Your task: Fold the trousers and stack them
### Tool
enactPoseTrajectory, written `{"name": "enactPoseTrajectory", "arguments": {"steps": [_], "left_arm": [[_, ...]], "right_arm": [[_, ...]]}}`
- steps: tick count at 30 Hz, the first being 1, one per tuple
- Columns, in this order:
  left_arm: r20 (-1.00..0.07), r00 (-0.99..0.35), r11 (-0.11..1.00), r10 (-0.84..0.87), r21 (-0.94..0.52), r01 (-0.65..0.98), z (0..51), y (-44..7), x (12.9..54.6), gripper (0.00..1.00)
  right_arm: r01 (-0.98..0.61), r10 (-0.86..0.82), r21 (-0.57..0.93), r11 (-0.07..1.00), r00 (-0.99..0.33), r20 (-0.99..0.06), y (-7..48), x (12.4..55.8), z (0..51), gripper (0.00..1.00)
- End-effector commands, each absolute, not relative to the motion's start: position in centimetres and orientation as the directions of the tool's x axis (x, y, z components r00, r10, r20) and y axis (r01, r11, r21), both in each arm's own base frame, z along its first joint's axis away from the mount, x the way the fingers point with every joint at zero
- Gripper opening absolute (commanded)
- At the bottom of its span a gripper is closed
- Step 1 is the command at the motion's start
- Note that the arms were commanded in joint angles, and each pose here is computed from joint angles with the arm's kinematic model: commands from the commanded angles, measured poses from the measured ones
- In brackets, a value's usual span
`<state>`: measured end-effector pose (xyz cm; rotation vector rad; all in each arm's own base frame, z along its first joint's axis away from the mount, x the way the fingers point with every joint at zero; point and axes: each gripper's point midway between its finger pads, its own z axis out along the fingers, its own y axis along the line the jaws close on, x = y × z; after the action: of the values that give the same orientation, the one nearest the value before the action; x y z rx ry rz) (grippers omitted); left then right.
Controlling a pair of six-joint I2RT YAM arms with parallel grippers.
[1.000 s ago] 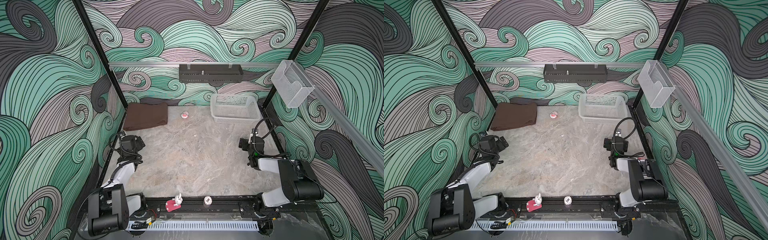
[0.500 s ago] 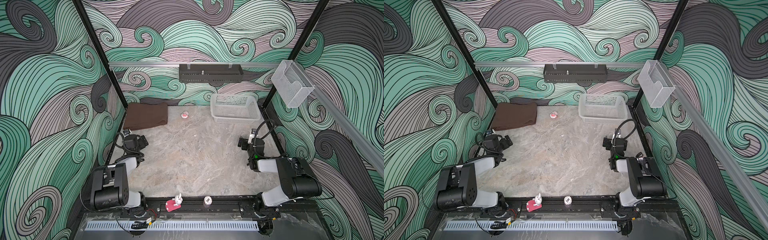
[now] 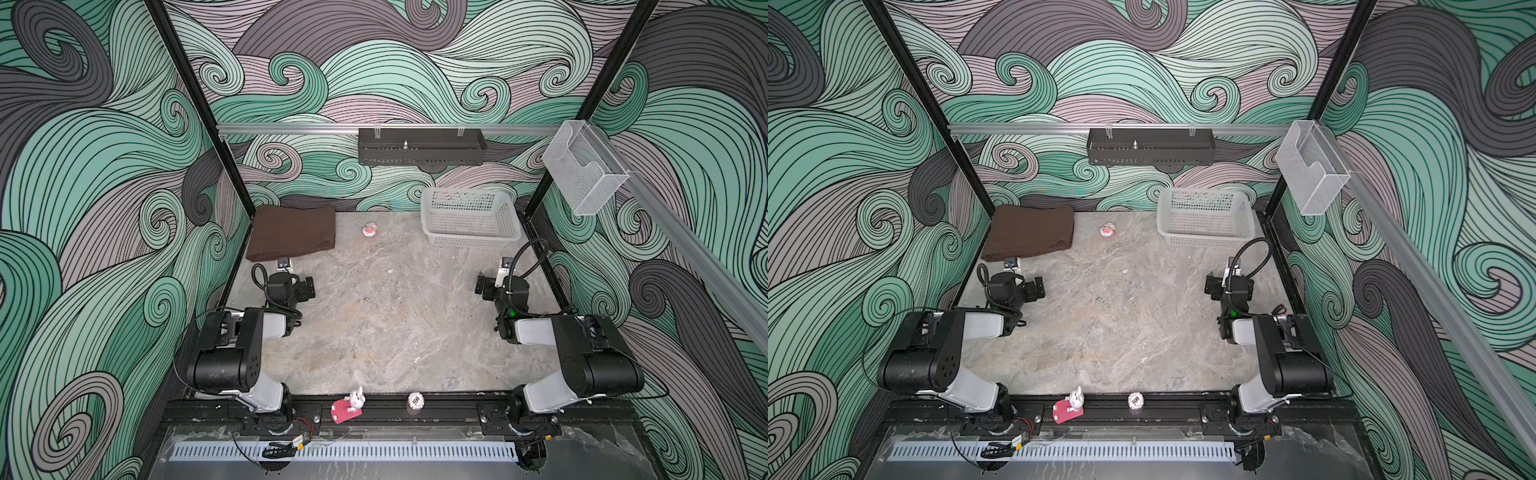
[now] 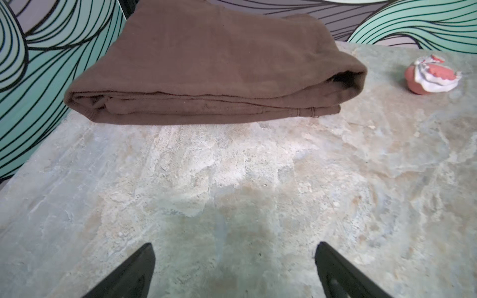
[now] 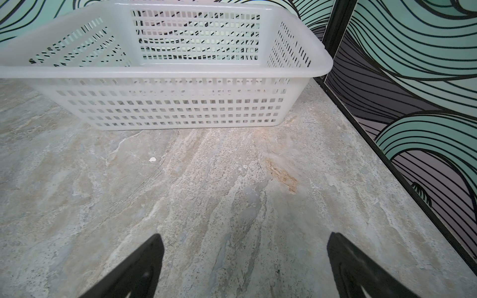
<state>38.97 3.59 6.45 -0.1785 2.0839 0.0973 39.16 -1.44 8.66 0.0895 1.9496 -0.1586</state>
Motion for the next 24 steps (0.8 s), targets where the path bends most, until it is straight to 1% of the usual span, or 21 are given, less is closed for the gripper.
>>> {"name": "enactPoseTrajectory", "arguments": {"steps": [1,3,24], "left_arm": [[-0.899,-0.434,0.985,-0.063,0.013,-0.17,8.31,3.97,39.9,0.98],[-0.888,-0.453,0.984,-0.076,0.006,-0.177,8.25,3.99,39.78,0.99],[-0.892,-0.447,0.984,-0.074,0.007,-0.177,8.26,4.02,39.8,0.99]], "right_arm": [[0.133,-0.017,-0.068,0.989,-0.35,-0.937,-1.39,39.42,9.35,0.99],[0.132,-0.018,-0.068,0.989,-0.349,-0.937,-1.35,39.41,9.35,0.99],[0.133,-0.018,-0.068,0.989,-0.352,-0.936,-1.35,39.49,9.31,0.99]]}}
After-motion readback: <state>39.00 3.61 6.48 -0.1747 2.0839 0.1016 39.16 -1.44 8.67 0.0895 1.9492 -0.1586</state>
